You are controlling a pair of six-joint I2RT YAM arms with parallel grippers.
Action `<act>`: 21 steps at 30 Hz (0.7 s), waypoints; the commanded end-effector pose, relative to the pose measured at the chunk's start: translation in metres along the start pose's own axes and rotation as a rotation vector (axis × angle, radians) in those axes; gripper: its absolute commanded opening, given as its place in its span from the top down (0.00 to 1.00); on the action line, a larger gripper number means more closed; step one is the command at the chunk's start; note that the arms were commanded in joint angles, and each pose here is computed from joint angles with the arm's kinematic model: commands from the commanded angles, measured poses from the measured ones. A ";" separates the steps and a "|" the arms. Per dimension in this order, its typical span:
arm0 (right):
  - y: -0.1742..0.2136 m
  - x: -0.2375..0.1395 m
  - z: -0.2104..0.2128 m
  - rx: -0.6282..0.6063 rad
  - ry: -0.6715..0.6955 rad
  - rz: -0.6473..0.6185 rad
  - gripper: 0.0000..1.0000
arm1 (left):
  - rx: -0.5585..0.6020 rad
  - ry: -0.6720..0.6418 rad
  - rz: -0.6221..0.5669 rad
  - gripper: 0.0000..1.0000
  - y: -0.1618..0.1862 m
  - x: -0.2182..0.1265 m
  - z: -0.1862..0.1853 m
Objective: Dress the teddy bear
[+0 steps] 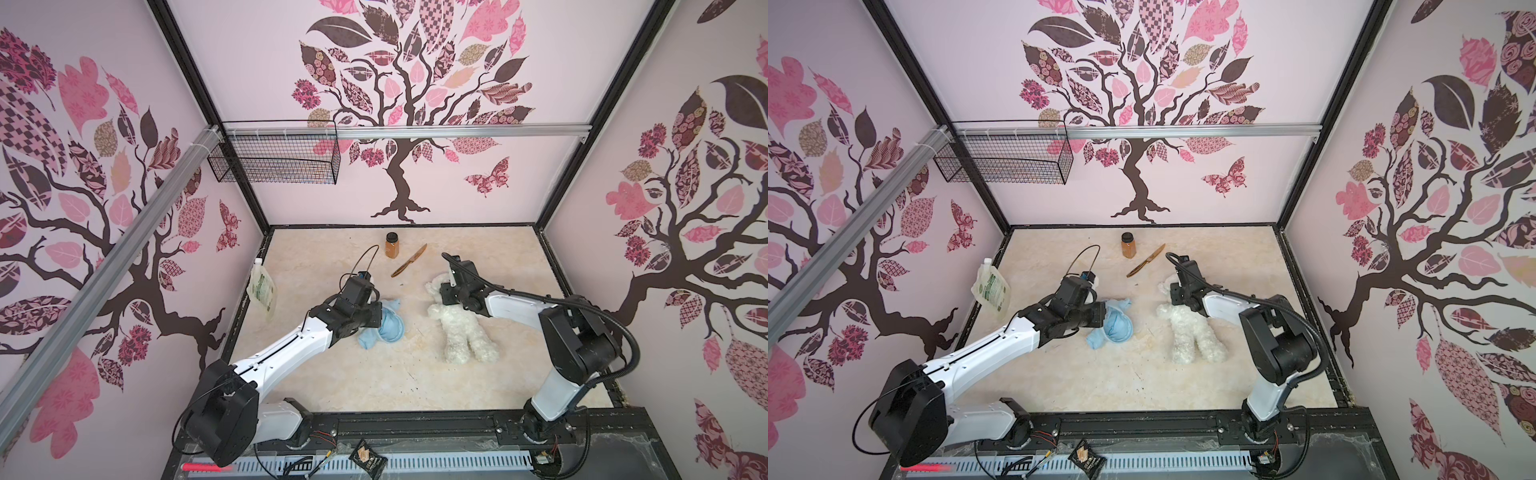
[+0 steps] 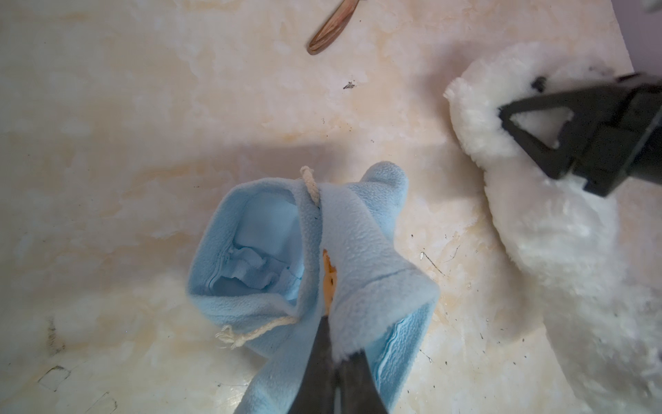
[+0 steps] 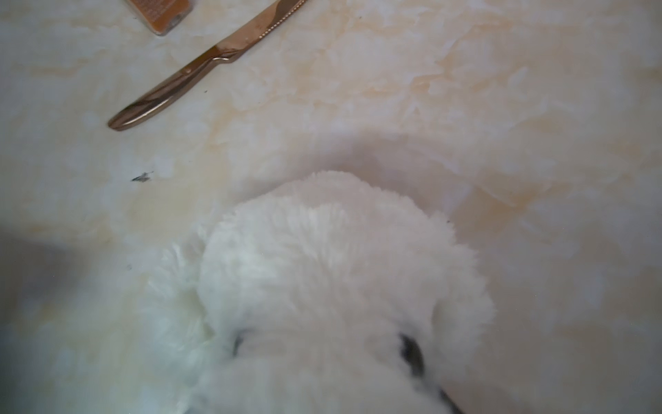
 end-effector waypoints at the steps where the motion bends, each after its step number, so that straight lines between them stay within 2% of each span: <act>1: -0.005 -0.046 0.024 0.027 -0.313 -0.087 0.59 | -0.028 0.088 -0.025 1.00 -0.021 -0.018 -0.002; 4: 0.007 -0.080 0.035 0.033 -0.516 -0.100 0.63 | 0.047 0.071 0.008 1.00 -0.024 -0.022 -0.003; 6: 0.015 -0.103 0.046 -0.010 -0.657 -0.111 0.63 | 0.097 0.043 0.039 1.00 -0.025 -0.021 -0.002; 10: 0.036 -0.137 0.083 -0.208 -0.840 -0.105 0.62 | 0.202 0.042 0.105 1.00 -0.028 -0.018 -0.005; 15: 0.042 -0.143 0.106 -0.267 -1.139 -0.014 0.62 | 0.263 0.128 0.116 1.00 -0.029 -0.020 -0.012; 18: 0.041 -0.140 0.119 -0.305 -1.225 0.030 0.62 | 0.286 0.165 0.106 1.00 -0.027 -0.024 -0.014; 21: 0.040 -0.127 0.125 -0.297 -1.244 0.084 0.63 | 0.307 0.201 0.090 1.00 -0.025 -0.028 -0.017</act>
Point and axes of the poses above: each gripper's point midway between its finger pads, its own x axis out along the fingers, its own z axis along the line the jaws close on, y = z × x, the point moved 9 cm from there along -x, back along the fingers, and after that the axes turned 1 degree about x, right-handed, at the moved point
